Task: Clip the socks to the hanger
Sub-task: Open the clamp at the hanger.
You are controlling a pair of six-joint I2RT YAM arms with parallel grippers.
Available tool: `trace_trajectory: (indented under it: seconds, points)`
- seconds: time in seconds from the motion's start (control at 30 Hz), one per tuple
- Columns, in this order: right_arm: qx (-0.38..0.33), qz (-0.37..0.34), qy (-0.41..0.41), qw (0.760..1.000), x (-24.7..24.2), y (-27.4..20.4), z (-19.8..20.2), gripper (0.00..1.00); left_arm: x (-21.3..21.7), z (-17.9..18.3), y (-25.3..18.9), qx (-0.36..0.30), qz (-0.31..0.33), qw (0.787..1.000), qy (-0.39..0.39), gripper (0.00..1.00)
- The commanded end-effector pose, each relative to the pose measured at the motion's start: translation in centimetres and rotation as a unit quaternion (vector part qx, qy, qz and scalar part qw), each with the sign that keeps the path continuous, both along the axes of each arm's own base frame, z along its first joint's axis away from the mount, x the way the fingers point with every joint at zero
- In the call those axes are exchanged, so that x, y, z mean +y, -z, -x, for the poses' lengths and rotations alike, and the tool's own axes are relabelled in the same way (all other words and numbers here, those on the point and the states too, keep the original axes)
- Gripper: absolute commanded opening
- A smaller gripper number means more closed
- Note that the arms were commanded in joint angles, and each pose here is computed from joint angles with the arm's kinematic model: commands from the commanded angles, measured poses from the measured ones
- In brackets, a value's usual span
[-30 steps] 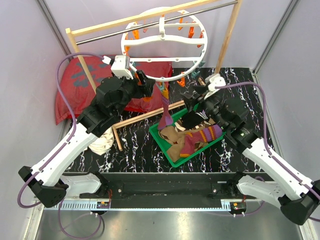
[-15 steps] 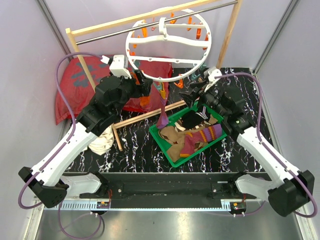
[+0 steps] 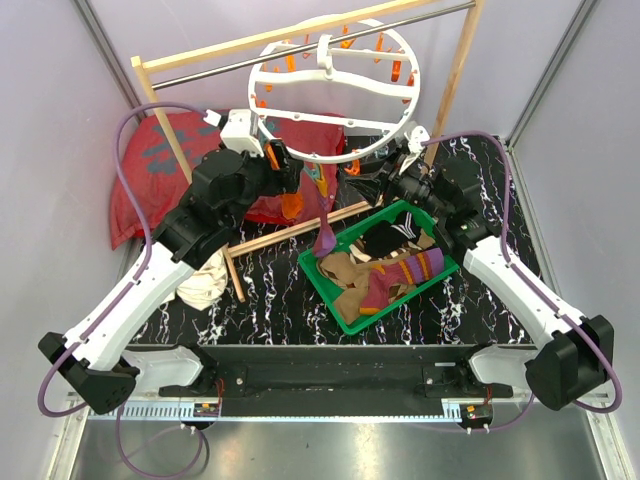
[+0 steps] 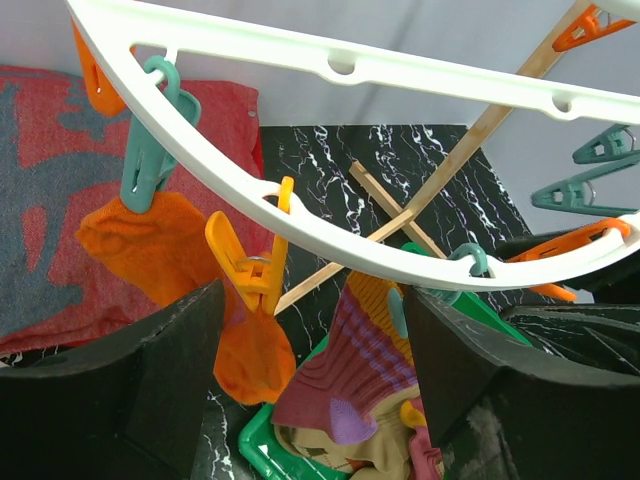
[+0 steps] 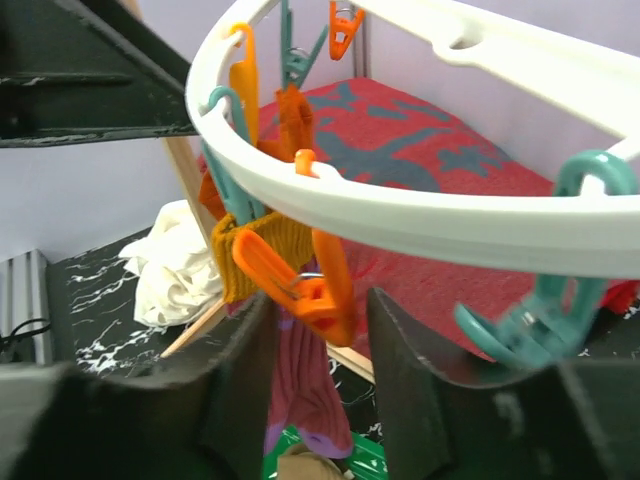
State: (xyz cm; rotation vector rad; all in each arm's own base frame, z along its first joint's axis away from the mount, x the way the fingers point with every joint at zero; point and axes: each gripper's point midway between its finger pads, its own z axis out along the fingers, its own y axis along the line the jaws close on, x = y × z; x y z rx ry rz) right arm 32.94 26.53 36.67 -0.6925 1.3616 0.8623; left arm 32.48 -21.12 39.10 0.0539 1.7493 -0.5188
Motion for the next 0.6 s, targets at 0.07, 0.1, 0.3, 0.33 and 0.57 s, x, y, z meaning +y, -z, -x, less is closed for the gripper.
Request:
trace_trajectory:
  seconds: [0.07,0.1,0.3,0.33,0.57]
  points:
    - [-0.038,-0.026,-0.053,0.998,0.7,-3.5,2.0,0.34,0.4,-0.7,-3.2,-0.035,0.015,0.999,-0.004,0.76]
    - [-0.041,-0.026,-0.057,0.997,0.8,-3.7,2.3,0.30,0.3,-0.8,-3.2,-0.035,0.015,0.999,-0.004,0.76]
    - [-0.049,-0.011,-0.066,0.997,1.6,-4.1,3.7,0.16,-0.1,-1.7,-4.1,-0.039,0.013,0.999,-0.001,0.76]
    - [-0.056,-0.008,-0.071,0.996,2.3,-4.6,4.5,0.16,-0.1,-1.9,-4.3,-0.040,0.012,0.999,-0.001,0.76]
    - [-0.078,0.013,0.042,0.996,4.6,-4.7,3.7,0.11,-0.2,-3.1,-5.6,-0.049,-0.006,0.999,-0.002,0.77]
